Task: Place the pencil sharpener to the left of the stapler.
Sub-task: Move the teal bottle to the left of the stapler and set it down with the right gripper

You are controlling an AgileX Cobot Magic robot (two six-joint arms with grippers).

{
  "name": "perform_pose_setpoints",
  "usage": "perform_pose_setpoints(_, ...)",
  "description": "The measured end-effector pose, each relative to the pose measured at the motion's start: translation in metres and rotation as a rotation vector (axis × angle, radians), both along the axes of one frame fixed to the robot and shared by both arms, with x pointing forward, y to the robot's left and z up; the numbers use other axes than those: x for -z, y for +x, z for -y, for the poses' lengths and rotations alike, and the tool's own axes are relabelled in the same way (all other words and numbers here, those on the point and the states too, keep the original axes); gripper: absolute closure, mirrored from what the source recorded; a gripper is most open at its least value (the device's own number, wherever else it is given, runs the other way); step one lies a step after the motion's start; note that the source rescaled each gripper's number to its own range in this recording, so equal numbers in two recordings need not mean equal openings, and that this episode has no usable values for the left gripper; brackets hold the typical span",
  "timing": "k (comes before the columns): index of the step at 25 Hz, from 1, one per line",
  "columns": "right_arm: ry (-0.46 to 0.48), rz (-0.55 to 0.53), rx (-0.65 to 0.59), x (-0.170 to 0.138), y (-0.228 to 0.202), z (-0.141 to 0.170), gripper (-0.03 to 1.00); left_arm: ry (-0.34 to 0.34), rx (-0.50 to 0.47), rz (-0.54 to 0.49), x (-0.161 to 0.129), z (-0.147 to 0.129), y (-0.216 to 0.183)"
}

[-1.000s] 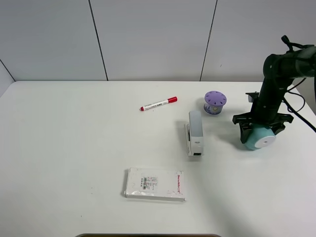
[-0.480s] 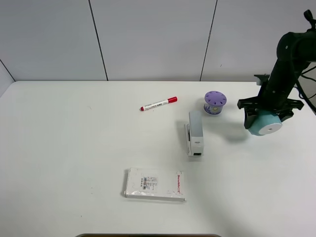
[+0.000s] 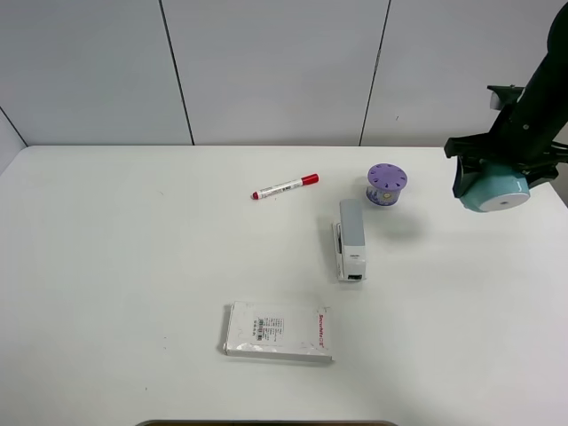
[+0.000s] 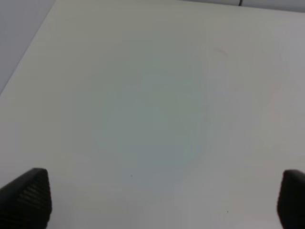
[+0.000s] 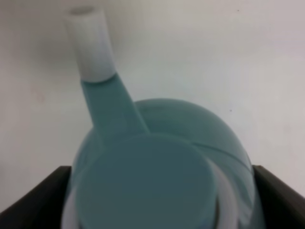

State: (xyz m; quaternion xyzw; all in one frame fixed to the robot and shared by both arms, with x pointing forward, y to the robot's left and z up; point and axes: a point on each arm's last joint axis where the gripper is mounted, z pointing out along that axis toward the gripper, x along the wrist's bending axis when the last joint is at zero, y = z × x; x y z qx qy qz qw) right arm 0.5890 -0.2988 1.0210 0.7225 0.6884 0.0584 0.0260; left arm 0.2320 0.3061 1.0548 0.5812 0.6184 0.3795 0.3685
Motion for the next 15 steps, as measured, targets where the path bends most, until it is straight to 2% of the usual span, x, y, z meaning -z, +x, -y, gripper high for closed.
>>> perform_pose_setpoints(4, 0.018, 0.000, -0.014, -0.005, -0.003, -0.010, 0.97, 0.000, 0.000, 0.000, 0.000, 0.000, 0.000)
perform_pose_setpoints(10, 0.026, 0.001, -0.111, -0.007, -0.007, -0.045, 0.97, 0.000, 0.000, 0.000, 0.000, 0.000, 0.000)
perform_pose_setpoints(15, 0.037, 0.058, -0.161, -0.022, -0.003, -0.074, 0.97, 0.000, 0.000, 0.000, 0.000, 0.000, 0.000)
